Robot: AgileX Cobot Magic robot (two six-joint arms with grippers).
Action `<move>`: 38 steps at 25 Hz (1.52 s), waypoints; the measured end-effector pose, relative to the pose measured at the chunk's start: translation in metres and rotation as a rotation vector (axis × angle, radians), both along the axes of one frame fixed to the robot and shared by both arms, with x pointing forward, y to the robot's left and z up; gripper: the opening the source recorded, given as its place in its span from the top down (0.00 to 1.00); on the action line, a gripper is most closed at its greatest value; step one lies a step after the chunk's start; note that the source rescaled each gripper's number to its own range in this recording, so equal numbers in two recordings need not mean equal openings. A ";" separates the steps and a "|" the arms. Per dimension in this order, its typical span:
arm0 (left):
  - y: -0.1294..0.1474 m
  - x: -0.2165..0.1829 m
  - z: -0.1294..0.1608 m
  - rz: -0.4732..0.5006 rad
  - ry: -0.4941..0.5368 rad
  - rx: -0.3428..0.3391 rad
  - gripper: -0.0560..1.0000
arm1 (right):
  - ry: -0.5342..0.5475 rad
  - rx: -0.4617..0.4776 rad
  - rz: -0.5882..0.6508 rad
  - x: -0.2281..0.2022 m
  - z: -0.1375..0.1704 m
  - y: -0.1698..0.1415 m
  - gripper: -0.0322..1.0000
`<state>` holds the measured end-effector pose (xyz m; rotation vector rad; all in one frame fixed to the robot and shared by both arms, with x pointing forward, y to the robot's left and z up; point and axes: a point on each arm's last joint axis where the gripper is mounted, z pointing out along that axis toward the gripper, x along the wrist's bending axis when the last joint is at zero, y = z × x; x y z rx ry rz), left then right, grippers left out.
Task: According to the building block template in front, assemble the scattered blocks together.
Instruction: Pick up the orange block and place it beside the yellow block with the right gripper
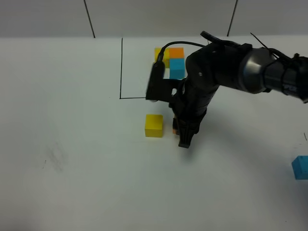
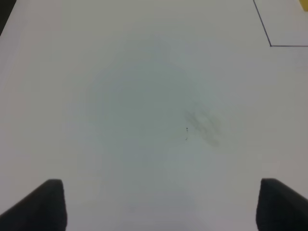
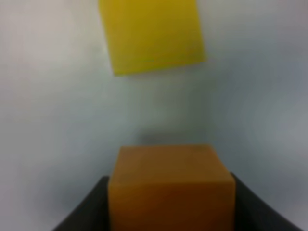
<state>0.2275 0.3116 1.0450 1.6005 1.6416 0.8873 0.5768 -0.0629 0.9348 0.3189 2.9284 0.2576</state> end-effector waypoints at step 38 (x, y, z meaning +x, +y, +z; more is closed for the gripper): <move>0.000 0.000 0.000 0.002 0.000 0.004 0.29 | -0.036 -0.016 0.103 0.017 -0.027 0.019 0.75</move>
